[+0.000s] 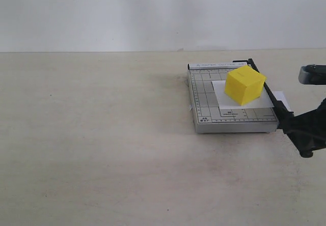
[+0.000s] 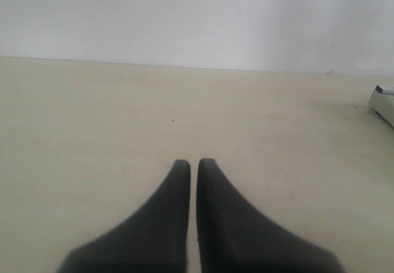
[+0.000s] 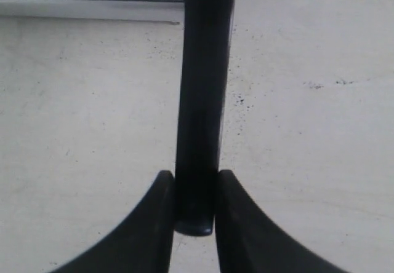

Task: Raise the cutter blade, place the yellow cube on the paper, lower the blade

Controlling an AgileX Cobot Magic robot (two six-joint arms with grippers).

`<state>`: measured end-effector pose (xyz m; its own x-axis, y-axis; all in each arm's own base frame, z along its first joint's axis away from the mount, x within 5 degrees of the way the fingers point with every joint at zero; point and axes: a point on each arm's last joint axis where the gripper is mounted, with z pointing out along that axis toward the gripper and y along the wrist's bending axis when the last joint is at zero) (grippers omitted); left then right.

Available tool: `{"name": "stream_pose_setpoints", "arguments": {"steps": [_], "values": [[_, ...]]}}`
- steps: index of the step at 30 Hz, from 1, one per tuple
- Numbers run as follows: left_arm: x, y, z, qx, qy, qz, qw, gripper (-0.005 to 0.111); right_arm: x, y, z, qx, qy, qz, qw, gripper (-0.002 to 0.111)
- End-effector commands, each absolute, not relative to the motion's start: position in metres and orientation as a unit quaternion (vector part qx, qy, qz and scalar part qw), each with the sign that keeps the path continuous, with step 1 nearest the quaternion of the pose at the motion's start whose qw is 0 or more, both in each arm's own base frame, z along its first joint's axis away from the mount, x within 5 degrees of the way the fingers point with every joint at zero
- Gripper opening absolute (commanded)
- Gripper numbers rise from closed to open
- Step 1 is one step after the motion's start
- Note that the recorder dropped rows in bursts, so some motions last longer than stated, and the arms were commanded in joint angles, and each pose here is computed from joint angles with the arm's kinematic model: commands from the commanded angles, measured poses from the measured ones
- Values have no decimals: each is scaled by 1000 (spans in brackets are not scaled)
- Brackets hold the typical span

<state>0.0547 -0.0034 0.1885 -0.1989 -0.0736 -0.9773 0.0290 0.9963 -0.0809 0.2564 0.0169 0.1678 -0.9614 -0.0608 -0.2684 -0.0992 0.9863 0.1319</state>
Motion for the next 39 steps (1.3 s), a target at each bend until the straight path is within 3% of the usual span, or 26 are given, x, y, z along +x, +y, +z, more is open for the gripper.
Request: {"name": "stream_pose_setpoints", "arguments": {"steps": [1, 7, 15, 20, 27, 31, 34, 39], "values": [[55, -3, 188, -14, 772, -41, 634, 5, 240, 21, 142, -46, 994, 89, 33, 8], [55, -3, 188, -14, 772, -41, 634, 5, 240, 21, 142, -46, 994, 90, 31, 9], [55, -3, 188, -14, 772, -41, 634, 5, 240, 21, 142, -35, 995, 88, 34, 34], [55, -3, 188, -14, 772, -41, 634, 5, 236, 20, 146, -32, 996, 86, 21, 34], [55, -3, 188, -14, 772, -41, 634, 5, 209, 20, 192, -16, 996, 85, 24, 34], [55, -3, 188, -14, 772, -41, 634, 5, 182, 21, 233, 4, 991, 98, 85, 34], [55, -3, 188, -14, 772, -41, 634, 5, 157, 23, 267, 16, 977, 117, 180, 33], [55, -3, 188, -14, 772, -41, 634, 5, 97, 19, 317, 9, 874, 121, 470, 0]]}}
